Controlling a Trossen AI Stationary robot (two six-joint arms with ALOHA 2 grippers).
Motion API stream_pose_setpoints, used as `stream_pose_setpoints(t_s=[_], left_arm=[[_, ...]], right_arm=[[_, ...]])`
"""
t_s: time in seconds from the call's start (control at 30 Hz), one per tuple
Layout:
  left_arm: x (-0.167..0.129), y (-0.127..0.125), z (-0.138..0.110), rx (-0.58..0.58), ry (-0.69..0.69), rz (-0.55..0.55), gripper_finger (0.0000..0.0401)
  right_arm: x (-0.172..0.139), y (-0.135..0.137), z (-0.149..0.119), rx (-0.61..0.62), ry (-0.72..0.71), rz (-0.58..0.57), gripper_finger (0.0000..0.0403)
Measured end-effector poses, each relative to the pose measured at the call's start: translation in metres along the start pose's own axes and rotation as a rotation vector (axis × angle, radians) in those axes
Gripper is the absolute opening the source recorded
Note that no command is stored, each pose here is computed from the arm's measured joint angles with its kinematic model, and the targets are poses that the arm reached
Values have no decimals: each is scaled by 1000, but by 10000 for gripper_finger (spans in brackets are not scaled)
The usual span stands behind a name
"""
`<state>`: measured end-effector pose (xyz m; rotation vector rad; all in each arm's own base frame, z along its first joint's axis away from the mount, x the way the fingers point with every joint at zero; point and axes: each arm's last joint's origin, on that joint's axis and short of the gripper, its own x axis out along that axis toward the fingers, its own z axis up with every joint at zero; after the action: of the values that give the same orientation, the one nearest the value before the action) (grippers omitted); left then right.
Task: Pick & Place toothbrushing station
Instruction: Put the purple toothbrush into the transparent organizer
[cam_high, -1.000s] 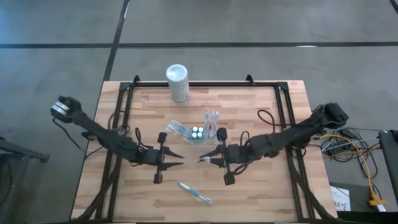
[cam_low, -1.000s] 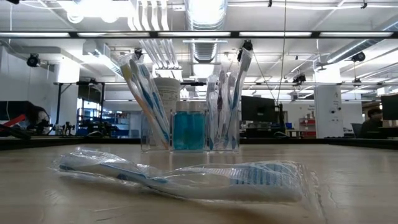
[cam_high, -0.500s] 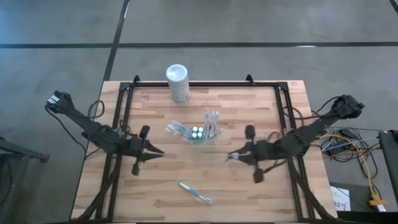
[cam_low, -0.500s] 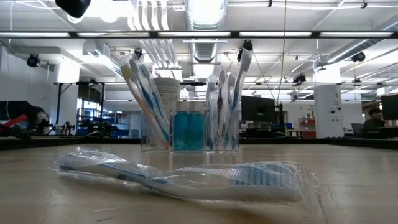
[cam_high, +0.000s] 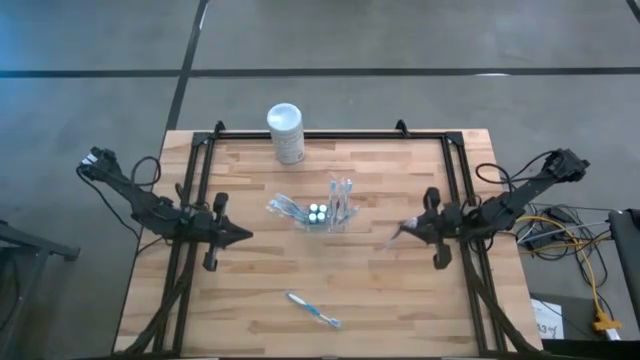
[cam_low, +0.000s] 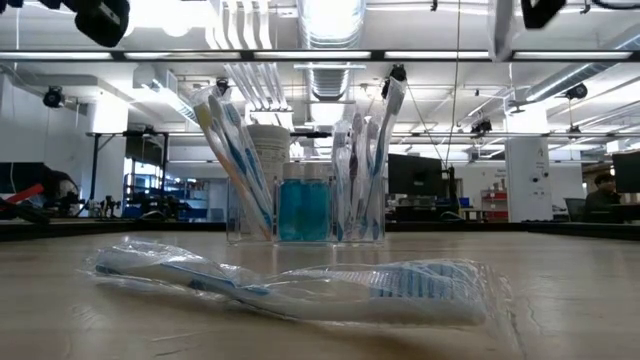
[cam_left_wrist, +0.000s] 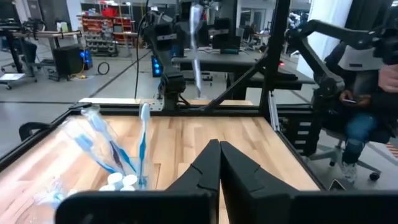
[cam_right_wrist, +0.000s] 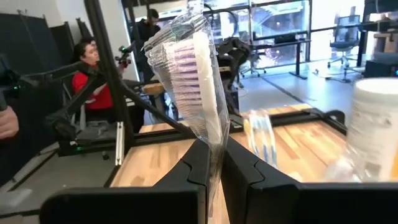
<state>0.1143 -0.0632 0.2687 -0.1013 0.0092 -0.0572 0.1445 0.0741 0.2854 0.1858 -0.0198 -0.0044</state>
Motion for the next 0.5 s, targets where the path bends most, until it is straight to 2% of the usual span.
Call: stream_pose_setpoints(t_s=[0.23,0.5], left_arm=[[-1,1,-4,4,6,0,14],[-1,1,-4,3,6,1,6]], right_arm=[[-23,-24,-35,88,-15,-80,13],[-36,-36,-58,133,-75,-68,13]])
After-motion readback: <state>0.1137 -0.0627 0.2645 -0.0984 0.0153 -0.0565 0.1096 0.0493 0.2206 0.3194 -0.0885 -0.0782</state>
